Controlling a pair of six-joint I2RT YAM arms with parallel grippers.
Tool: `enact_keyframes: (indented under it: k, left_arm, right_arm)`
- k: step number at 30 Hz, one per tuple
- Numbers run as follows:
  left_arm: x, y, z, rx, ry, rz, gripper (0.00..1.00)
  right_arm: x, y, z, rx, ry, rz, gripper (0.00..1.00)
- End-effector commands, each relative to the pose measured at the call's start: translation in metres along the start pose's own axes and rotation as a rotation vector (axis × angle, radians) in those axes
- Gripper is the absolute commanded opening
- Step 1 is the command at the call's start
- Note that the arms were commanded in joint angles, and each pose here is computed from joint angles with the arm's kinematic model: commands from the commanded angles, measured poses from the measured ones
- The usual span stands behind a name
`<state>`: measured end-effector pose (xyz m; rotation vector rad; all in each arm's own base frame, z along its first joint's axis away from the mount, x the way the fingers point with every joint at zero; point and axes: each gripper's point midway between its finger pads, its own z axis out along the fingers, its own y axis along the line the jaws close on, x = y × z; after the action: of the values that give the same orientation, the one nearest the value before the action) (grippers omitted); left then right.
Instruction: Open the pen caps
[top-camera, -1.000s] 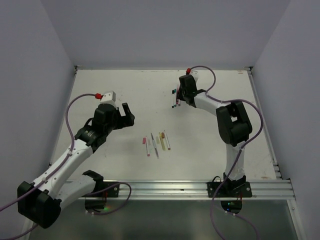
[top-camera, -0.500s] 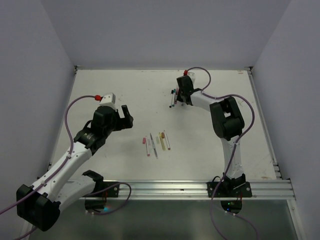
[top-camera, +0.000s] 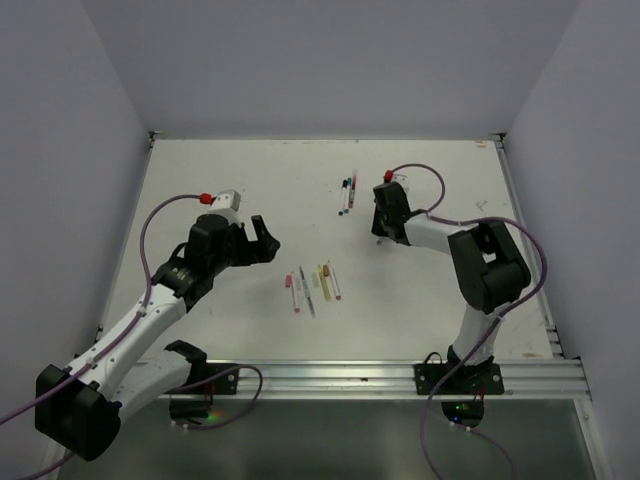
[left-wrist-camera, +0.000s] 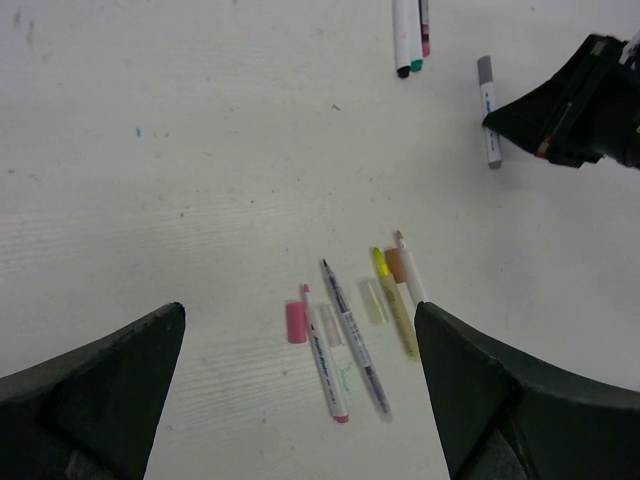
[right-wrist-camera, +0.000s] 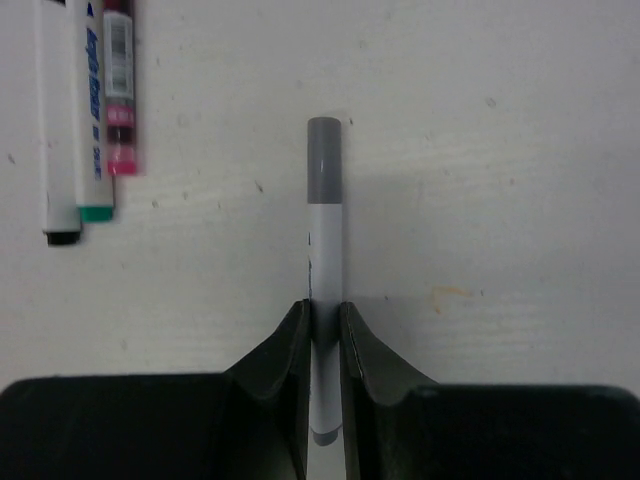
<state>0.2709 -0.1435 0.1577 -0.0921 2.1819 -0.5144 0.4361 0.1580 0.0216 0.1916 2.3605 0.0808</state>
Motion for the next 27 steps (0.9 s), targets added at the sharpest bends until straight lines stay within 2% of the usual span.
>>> enact_keyframes:
  k: [1,8,14,18,23,27]
  left_arm:
    - [-0.001,-0.032,0.004,0.163,0.004,-0.057,1.00]
    - [0.000,-0.071,0.010,0.321,0.026,-0.158,1.00]
    - [-0.009,-0.119,0.018,0.399,0.003,-0.172,0.98]
    - [-0.018,-0.154,0.027,0.432,-0.013,-0.167,0.95]
    - [-0.013,-0.188,0.043,0.457,0.000,-0.152,0.91]
    - [-0.018,-0.201,0.054,0.452,-0.011,-0.168,0.81]
  right_arm:
    - [0.018,0.012,-0.047,-0.113,-0.008,-0.055,0.00]
    - [0.041,0.060,-0.146,-0.356,-0.171,-0.178,0.00]
    - [0.043,0.092,-0.217,-0.634,-0.287,-0.129,0.00]
    - [0.042,0.098,-0.239,-0.716,-0.328,-0.125,0.00]
    - [0.046,0.100,-0.245,-0.760,-0.328,-0.118,0.00]
    - [0.046,0.101,-0.246,-0.770,-0.328,-0.111,0.00]
